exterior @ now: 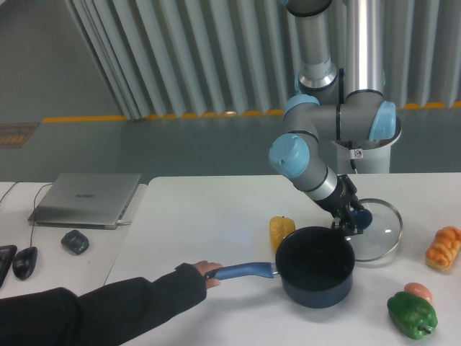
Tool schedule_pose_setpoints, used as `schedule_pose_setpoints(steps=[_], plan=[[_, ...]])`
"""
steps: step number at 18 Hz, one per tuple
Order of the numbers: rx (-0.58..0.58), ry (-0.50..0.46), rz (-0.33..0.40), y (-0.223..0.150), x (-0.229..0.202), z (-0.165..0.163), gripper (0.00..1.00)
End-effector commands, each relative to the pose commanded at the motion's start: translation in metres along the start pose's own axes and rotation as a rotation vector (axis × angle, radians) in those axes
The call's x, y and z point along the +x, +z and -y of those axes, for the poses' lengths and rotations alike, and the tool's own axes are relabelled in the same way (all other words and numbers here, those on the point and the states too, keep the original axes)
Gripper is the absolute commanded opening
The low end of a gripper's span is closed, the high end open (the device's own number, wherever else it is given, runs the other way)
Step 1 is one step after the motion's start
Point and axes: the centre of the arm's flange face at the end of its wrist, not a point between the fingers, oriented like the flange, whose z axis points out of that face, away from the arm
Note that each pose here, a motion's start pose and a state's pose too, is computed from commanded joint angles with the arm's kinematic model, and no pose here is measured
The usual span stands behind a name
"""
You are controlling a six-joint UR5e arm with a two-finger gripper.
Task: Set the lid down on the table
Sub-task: 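Hold the lid on the table while the saucepan is pulled aside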
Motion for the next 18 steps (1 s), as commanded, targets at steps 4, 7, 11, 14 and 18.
schedule_pose_setpoints(steps=[4,7,11,14,18], plan=[[0.037,-0.005,0.024,0.001,-0.002,0.003,0.37],[0.027,0.003,0.022,0.0,-0.001,0.005,0.37],[-0.049,0.032,0.016,0.0,0.002,0.009,0.37],[-0.08,0.028,-0.002,0.01,0.007,0.01,0.37],[-0.082,0.034,-0.002,0.012,0.008,0.018,0.39]])
